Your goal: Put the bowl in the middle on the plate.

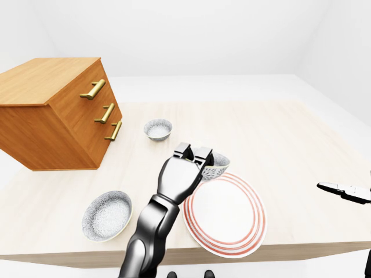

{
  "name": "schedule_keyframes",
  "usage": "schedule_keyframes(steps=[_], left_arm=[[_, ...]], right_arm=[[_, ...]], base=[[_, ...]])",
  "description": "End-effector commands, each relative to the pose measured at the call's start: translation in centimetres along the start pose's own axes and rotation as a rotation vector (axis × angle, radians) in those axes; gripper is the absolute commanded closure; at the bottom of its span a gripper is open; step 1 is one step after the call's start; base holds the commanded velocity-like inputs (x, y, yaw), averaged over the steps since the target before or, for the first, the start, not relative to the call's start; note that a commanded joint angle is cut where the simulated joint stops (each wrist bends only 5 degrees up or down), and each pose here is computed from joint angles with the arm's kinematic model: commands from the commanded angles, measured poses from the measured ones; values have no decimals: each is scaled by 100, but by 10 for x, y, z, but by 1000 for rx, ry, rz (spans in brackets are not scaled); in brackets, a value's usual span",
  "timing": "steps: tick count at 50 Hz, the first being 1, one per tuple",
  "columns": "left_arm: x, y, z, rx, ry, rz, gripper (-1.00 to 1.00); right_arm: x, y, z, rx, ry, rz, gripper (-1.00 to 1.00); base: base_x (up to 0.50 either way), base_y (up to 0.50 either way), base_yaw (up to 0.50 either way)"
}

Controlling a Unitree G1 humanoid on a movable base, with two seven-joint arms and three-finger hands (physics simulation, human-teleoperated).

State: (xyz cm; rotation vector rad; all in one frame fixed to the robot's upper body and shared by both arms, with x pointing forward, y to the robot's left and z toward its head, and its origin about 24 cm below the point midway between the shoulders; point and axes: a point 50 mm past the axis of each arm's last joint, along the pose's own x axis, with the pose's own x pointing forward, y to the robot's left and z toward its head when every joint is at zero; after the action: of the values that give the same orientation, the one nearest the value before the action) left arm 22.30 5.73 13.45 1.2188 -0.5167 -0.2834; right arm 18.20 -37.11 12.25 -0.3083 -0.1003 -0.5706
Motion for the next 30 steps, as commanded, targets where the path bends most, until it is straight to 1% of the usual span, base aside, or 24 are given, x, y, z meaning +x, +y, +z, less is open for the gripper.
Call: schedule_keyframes(steps=[1, 11, 12, 19, 23, 26, 28, 30], left_arm=[[-3, 3, 12, 15, -33, 25, 100], [-5, 4, 21, -9, -66, 23, 100], [-6, 3, 24, -24, -75, 19, 100], [-13, -5, 36, -12, -108, 3, 100], [-15, -14, 31, -1, -95, 3, 100], [-17, -14, 35, -3, -105, -1, 100], [-21, -16, 42, -5, -122, -10, 100], [-23, -22, 40, 6, -122, -18, 100]], right_arm=[[0, 1, 0, -3, 2, 2, -100], [0, 0, 2, -8, -6, 4, -100], [0, 0, 1, -8, -5, 4, -100], [0, 1, -3, -5, 12, 4, -100], [-1, 0, 3, -10, -12, 6, -100], [-1, 0, 1, -10, -2, 4, -100], [-1, 1, 0, -10, 2, 5, -100], [-1, 1, -1, -10, 4, 5, -100]], base=[[0, 0, 0], [0, 0, 0], [0, 0, 0], [0, 0, 0], [0, 0, 0], [0, 0, 0], [0, 0, 0], [0, 0, 0]])
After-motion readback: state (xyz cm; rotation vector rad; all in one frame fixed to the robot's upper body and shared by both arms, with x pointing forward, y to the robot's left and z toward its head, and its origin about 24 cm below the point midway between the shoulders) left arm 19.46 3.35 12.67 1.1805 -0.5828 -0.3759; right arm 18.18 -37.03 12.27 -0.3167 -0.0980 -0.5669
